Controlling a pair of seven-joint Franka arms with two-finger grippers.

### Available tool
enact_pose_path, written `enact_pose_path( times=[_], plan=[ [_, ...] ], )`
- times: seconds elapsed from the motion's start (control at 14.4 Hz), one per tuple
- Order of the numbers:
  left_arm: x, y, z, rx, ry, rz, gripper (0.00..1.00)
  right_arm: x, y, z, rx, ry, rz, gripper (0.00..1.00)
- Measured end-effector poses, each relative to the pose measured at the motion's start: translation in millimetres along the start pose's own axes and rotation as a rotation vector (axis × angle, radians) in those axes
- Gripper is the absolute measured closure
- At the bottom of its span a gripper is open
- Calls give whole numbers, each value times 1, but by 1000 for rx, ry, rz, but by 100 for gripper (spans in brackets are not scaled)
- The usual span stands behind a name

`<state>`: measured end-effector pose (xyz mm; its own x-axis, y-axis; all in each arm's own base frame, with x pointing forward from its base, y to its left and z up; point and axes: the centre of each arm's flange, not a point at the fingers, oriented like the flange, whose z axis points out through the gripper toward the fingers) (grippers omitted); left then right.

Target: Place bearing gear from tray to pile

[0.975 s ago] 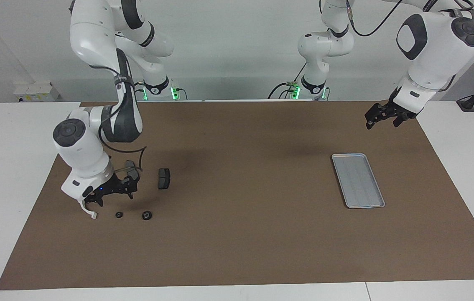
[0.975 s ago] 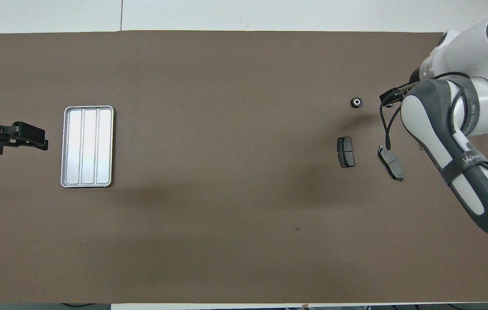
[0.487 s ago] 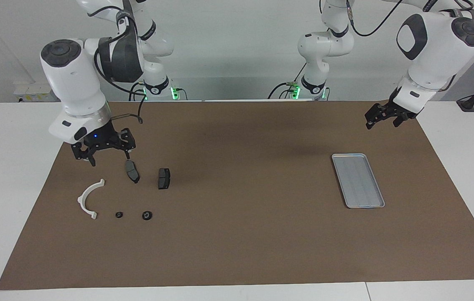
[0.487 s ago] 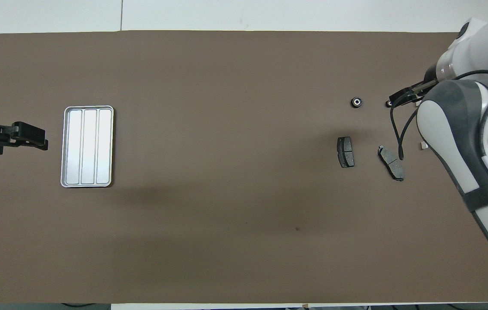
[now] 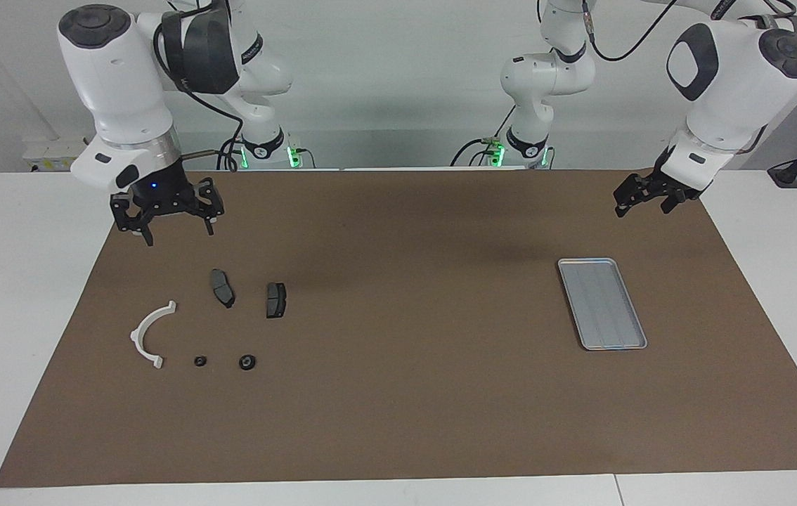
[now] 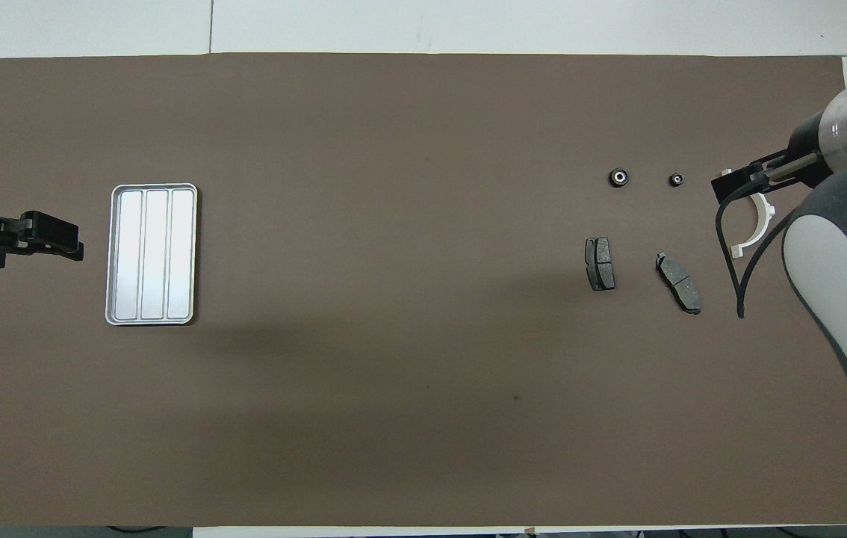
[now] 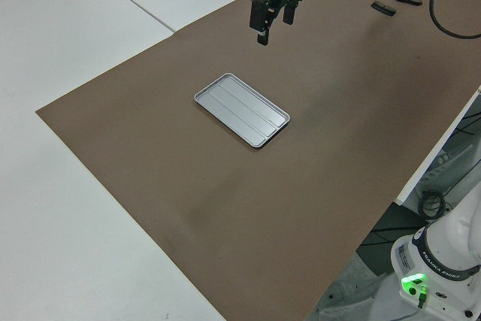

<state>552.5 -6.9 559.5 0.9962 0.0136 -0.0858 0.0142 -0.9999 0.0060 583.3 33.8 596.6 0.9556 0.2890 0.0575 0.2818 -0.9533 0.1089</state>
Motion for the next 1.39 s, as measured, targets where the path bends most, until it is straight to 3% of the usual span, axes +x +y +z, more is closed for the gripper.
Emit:
enact_pose_path(
  times=[0.21,0.42,1.39],
  plan=[
    [0,0,0,0,0,0,0,-21,-8,-30,16,-13,73,0],
    [0,0,0,0,0,0,0,-44,2,-50,90,-25,166,0],
    [0,0,0,0,1,0,0,-53,13,-33,118,-73,235,0]
  ],
)
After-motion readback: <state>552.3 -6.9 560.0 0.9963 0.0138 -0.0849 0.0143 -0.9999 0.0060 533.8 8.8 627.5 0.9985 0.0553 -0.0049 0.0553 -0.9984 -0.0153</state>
